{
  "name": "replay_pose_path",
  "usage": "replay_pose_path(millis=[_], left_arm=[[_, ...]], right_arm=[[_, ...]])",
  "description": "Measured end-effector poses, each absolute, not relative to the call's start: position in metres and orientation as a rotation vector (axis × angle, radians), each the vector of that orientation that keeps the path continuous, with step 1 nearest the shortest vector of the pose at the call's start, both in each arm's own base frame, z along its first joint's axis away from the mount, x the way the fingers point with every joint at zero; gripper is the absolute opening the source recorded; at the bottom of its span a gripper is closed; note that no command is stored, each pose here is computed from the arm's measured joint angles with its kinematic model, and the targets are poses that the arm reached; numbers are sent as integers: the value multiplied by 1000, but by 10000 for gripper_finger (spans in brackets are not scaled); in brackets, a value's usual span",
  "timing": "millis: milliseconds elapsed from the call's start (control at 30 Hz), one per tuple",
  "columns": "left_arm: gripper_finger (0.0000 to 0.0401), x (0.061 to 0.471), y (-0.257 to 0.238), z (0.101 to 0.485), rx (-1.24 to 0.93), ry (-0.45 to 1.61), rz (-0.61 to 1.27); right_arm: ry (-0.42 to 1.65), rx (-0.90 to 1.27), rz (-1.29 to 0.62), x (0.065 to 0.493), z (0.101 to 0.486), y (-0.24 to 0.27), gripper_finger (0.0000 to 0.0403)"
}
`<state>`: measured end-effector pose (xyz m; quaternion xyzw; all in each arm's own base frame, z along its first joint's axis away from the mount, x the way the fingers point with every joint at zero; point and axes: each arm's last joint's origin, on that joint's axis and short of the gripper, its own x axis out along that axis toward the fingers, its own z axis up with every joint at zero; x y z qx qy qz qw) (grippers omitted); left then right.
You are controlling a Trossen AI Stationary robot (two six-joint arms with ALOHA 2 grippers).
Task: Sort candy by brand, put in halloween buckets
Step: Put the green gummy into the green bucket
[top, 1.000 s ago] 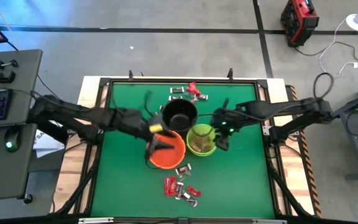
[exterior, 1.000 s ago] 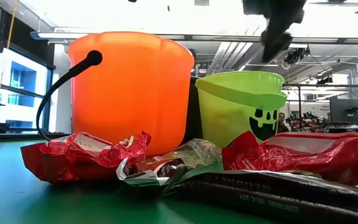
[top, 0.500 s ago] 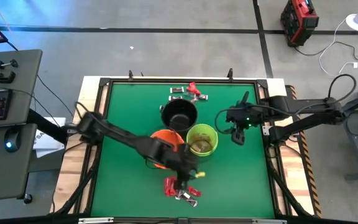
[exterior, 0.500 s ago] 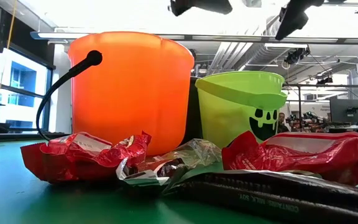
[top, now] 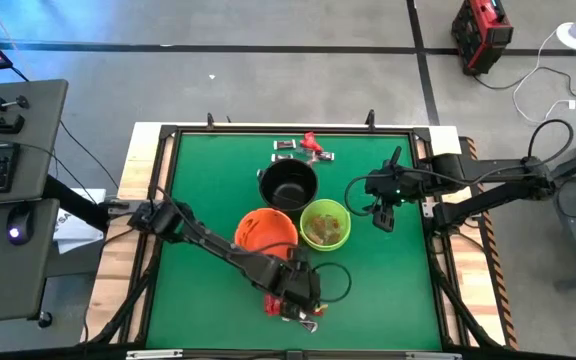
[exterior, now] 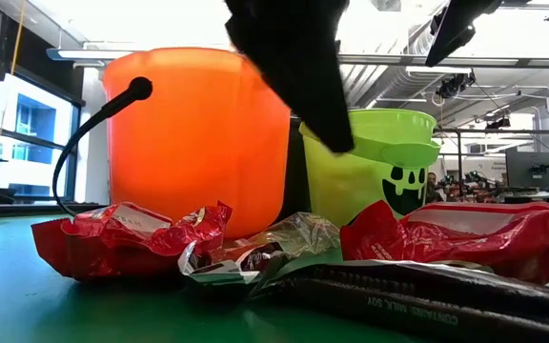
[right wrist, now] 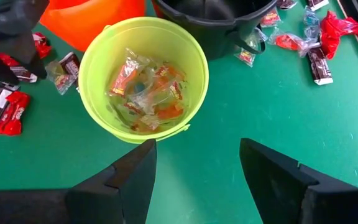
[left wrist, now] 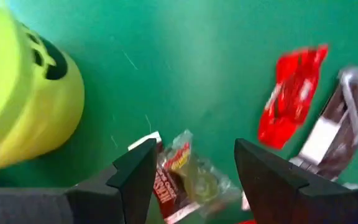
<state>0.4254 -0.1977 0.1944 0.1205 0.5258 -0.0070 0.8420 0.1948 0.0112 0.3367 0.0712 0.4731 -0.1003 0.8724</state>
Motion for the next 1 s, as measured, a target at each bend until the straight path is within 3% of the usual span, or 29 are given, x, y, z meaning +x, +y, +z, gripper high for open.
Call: replay_pose_path(millis=[433,800,1000], left_arm=[[204,425,-198,185,458,1137,-129],[204,421,-214,196,892,1050,-560],[204,424,-208,196,961,1067,-410]], right_arm=[[968,194,-237,196,337,11,224],[969,187,-234,196,337,11,224],[968,187,-233,196,337,11,224]])
